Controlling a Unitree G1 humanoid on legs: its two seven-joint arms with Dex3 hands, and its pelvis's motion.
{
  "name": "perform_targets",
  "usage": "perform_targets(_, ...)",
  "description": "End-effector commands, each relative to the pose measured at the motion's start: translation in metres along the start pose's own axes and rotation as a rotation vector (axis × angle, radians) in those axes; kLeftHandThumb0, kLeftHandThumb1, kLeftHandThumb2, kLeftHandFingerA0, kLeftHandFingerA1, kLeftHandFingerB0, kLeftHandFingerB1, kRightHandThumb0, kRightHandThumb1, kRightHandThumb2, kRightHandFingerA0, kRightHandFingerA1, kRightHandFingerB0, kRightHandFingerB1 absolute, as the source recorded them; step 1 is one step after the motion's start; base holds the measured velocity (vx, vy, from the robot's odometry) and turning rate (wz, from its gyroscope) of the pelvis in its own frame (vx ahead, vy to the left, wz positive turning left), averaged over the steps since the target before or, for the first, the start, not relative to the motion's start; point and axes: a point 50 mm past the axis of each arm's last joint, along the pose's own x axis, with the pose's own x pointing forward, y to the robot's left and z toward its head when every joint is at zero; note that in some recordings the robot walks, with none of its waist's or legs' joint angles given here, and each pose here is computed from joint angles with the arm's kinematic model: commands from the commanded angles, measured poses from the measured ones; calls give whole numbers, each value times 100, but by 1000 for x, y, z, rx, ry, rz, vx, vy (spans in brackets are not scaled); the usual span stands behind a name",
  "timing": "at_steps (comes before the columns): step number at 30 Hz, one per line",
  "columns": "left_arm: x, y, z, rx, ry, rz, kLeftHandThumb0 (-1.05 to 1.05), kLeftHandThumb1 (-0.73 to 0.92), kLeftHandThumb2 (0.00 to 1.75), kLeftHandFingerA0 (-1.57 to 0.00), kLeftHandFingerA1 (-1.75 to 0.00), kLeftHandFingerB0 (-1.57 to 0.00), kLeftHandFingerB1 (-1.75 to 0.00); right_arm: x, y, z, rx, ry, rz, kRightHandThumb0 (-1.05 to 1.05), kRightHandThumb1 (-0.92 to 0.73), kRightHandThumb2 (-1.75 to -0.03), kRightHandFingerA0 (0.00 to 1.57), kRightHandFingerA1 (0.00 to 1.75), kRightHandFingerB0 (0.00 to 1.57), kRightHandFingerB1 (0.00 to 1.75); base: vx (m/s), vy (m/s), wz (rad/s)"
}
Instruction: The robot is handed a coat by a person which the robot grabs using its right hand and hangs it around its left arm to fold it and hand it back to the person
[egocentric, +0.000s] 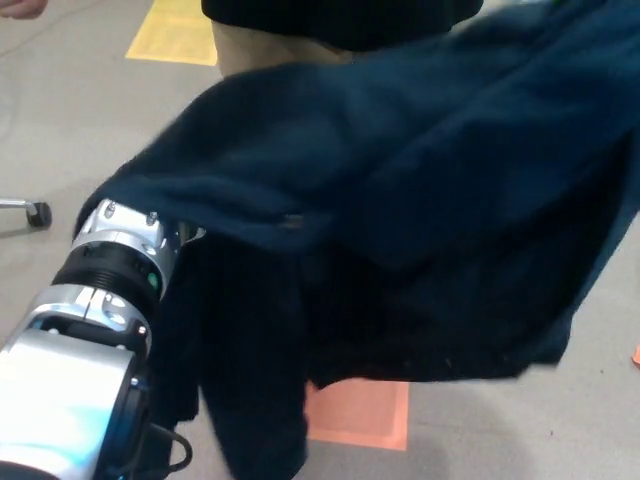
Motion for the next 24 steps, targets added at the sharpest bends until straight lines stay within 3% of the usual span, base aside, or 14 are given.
perform_targets(1, -17, 11, 87, 59, -270, 31, -74, 61, 96, -4, -42, 0, -29, -83, 114, -172, -221, 742, 799, -36, -90, -64, 80, 175, 60, 175, 0, 0, 0)
perform_targets(3, -17, 11, 87, 58, -272, 39, -72, 60, 94, -4, -41, -2, -31, -90, 121, -182, -245, 755, 834, -34, -90, -67, 89, 175, 66, 175, 0, 0, 0)
perform_targets(6, -17, 11, 91, 31, -294, 60, -70, 56, 92, -9, -44, 0, -34, -97, 128, -196, -307, 760, 900, -35, -91, -68, 91, 175, 68, 175, 0, 0, 0)
perform_targets(7, -17, 11, 93, 13, -309, 67, -64, 75, 65, -15, -32, -11, -24, -100, 131, -199, -333, 772, 909, -36, -92, -67, 90, 175, 66, 175, 0, 0, 0)
perform_targets(8, -18, 11, 95, 23, -320, 73, -36, 50, 104, 0, -48, 0, -48, -103, 133, -205, -390, 777, 926, -40, -92, -67, 86, 175, 64, 175, 0, 0, 0)
perform_targets(13, -20, 11, 102, 86, -328, 87, -36, 48, 104, 0, -48, 0, -47, -112, 137, -221, -547, 750, 984, -42, -92, -68, 82, 175, 68, 167, 0, 0, 0)
perform_targets(14, -20, 11, 105, 93, -331, 82, -36, 46, 103, -1, -48, -1, -47, -115, 137, -228, -555, 747, 988, -42, -92, -68, 83, 175, 74, 164, 0, 0, 0)
perform_targets(16, -21, 11, 106, 93, -335, 80, -37, 46, 103, 0, -48, 0, -48, -114, 135, -230, -563, 735, 985, -43, -92, -69, 81, 175, 73, 168, 0, 0, 0)
perform_targets(17, -22, 12, 107, 88, -335, 76, -75, 63, 91, -10, -42, -6, -35, -112, 134, -229, -568, 745, 974, -42, -92, -67, 83, 175, 66, 175, 0, 0, 0)
perform_targets(21, -23, 12, 109, 79, -338, 63, -76, 61, 96, -12, -45, 0, -29, -103, 132, -230, -685, 763, 977, -43, -92, -67, 80, 175, 66, 175, 0, 0, 0)
perform_targets(22, -24, 12, 110, 86, -348, 57, -73, 62, 98, -2, -40, -1, -26, -101, 129, -238, -693, 772, 978, -44, -92, -66, 78, 175, 65, 173, 0, 0, 0)
perform_targets(24, -24, 10, 112, 74, -367, 43, -73, 60, 97, -2, -39, -1, -25, -100, 125, -246, -712, 802, 948, -51, -88, -64, 62, 172, 57, 149, 0, 0, 0)
